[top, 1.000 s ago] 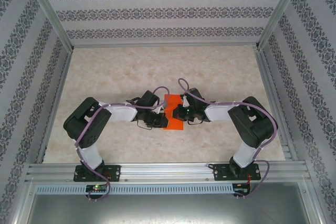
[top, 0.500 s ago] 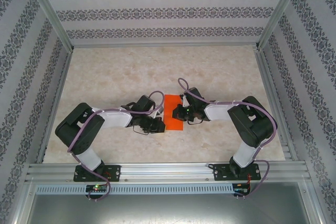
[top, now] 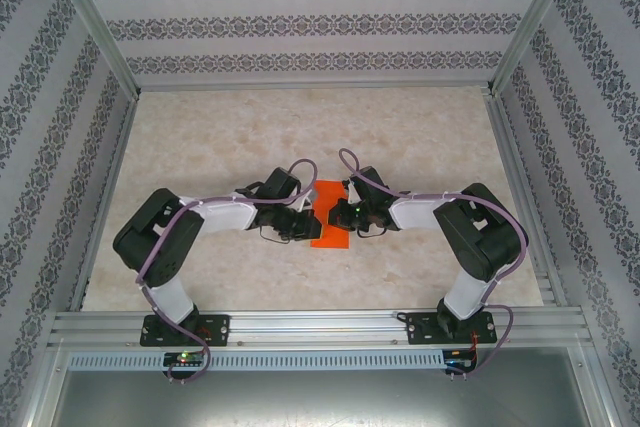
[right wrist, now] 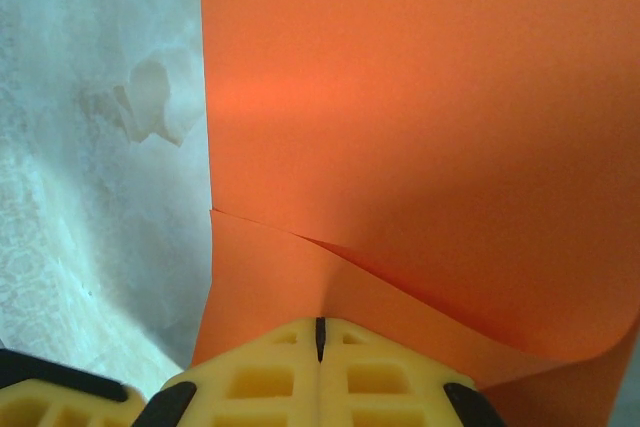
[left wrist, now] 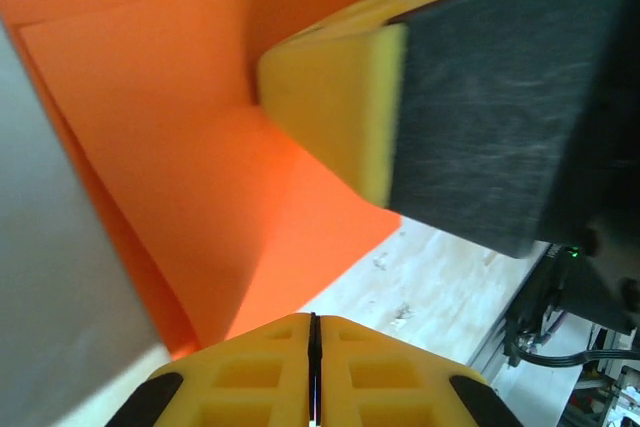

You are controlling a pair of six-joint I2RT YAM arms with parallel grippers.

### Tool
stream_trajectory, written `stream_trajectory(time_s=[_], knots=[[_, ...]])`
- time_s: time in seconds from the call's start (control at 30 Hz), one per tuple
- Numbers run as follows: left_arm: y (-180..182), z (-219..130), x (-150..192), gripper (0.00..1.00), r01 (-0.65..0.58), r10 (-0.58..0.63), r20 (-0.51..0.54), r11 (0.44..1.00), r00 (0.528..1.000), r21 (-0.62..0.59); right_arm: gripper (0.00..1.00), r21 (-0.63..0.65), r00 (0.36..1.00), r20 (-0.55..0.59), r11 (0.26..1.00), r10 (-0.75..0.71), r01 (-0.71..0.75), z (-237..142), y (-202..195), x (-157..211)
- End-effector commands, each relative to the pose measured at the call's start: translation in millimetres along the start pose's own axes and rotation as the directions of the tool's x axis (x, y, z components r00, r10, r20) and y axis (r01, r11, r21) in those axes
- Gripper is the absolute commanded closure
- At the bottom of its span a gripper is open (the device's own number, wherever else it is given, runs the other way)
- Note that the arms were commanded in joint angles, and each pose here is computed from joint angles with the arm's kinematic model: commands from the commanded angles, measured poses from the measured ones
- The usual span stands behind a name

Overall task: Fold a paper plane with a square sheet of paper (fold left side to right side)
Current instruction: Fold the triangle a second time at the center of the table.

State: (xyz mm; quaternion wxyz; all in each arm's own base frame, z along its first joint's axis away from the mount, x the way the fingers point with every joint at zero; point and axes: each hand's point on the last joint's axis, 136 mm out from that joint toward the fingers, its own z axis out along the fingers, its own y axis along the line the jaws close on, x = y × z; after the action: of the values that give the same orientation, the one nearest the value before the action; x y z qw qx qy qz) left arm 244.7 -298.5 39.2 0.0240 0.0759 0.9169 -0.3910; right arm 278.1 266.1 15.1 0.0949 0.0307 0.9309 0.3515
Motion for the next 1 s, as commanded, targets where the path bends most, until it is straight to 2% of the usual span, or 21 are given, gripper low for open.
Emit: stream_trajectory(time_s=[0.0,0.23,0.33,0.53,0.67,0.97], knots=[[11.1,5.2,9.5,0.88,0.002,-0.002,-0.033,1.000,0.999,-0.009,0.97,0.115,0.999,-0.030,0.993,0.027,-0.024,4.7,-32.1,10.6],[46.8,13.0,24.3,0.95,0.051,-0.057,-0.043,0.991,0.997,-0.120,0.97,0.076,1.000,0.009,0.997,-0.029,0.028,-7.4,-16.7,3.1],[52.8,17.6,26.6,1.00,0.064,-0.069,-0.035,0.991,0.997,-0.117,0.98,0.052,0.997,0.037,0.996,-0.068,0.066,-17.0,-10.4,2.6],[57.5,22.6,30.5,1.00,0.089,-0.093,-0.034,0.991,0.995,-0.103,0.99,0.030,0.985,0.047,0.986,-0.166,0.164,-39.3,8.3,11.6],[58.2,20.2,32.0,1.00,0.079,-0.083,-0.036,0.990,0.996,-0.117,1.00,0.022,0.976,0.002,0.976,-0.216,0.216,-35.3,19.3,25.2],[60.0,21.1,31.8,1.00,0.078,-0.083,-0.038,0.989,0.996,-0.126,1.00,-0.028,0.975,-0.053,0.977,-0.214,0.212,-5.9,33.6,29.8]])
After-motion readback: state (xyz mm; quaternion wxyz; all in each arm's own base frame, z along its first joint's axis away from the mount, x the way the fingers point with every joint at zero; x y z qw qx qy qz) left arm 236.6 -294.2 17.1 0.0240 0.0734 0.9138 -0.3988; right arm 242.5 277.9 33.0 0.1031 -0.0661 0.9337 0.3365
